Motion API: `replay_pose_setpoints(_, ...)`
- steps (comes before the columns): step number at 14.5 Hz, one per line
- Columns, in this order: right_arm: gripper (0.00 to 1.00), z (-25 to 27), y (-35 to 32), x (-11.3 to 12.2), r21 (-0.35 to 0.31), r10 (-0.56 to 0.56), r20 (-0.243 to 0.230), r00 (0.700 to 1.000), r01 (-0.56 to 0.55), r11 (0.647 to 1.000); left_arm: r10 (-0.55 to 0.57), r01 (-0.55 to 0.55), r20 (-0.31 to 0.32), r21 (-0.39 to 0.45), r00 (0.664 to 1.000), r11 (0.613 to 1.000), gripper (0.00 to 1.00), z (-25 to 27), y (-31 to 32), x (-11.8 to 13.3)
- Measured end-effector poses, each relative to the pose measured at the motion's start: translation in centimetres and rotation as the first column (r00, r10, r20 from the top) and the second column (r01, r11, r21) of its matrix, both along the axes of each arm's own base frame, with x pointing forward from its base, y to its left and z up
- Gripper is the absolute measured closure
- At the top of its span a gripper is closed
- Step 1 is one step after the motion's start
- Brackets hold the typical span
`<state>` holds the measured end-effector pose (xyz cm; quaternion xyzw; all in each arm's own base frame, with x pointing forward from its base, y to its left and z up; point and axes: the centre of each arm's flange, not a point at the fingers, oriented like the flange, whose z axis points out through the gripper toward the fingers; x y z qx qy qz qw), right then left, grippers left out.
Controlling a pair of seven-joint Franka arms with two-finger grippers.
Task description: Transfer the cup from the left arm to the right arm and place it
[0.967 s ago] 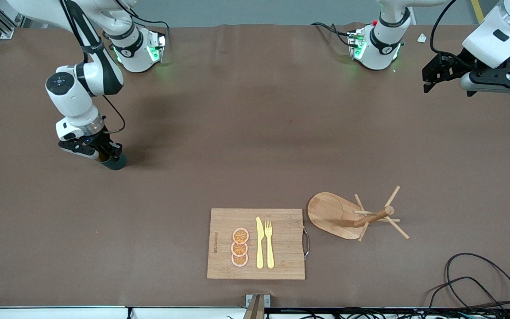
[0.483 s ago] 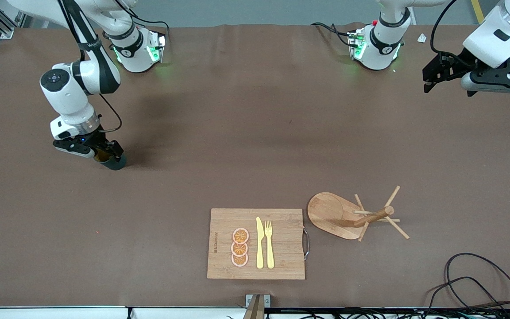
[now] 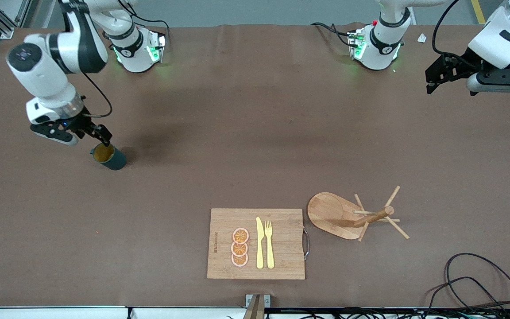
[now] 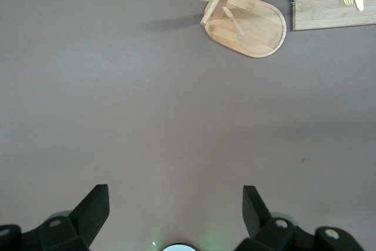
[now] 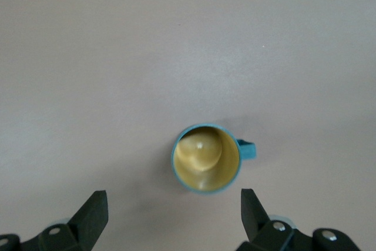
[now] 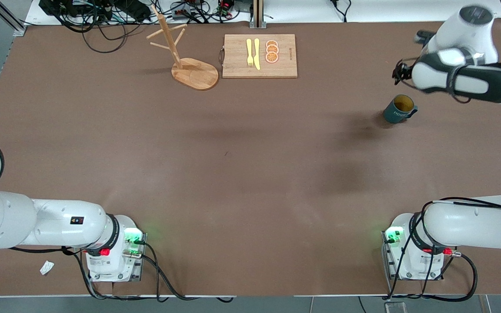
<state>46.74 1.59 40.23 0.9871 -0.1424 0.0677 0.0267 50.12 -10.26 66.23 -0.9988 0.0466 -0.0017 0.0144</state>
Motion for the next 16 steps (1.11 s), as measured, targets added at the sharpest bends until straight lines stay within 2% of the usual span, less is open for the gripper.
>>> replay_pose_setpoints(6,0.00,11.1,-6.9,1.6,0.049,0.122,-0.051,0.991,-0.119,0.992,-0.001,0.001,0.005,-0.001,1.000,1.000,0.00,0.3,0.0,-0.1)
replay_pose_setpoints(13,0.00,19.7,-8.7,2.1,0.043,0.178,-0.029,0.984,-0.177,0.983,-0.001,0.001,0.007,-0.001,1.000,1.000,0.00,0.3,0.0,-0.1)
replay_pose_setpoints(16,0.00,22.3,-8.2,3.1,0.031,0.189,-0.012,0.982,-0.188,0.982,-0.002,0.002,0.007,-0.001,1.000,1.000,0.00,0.3,0.0,-0.1)
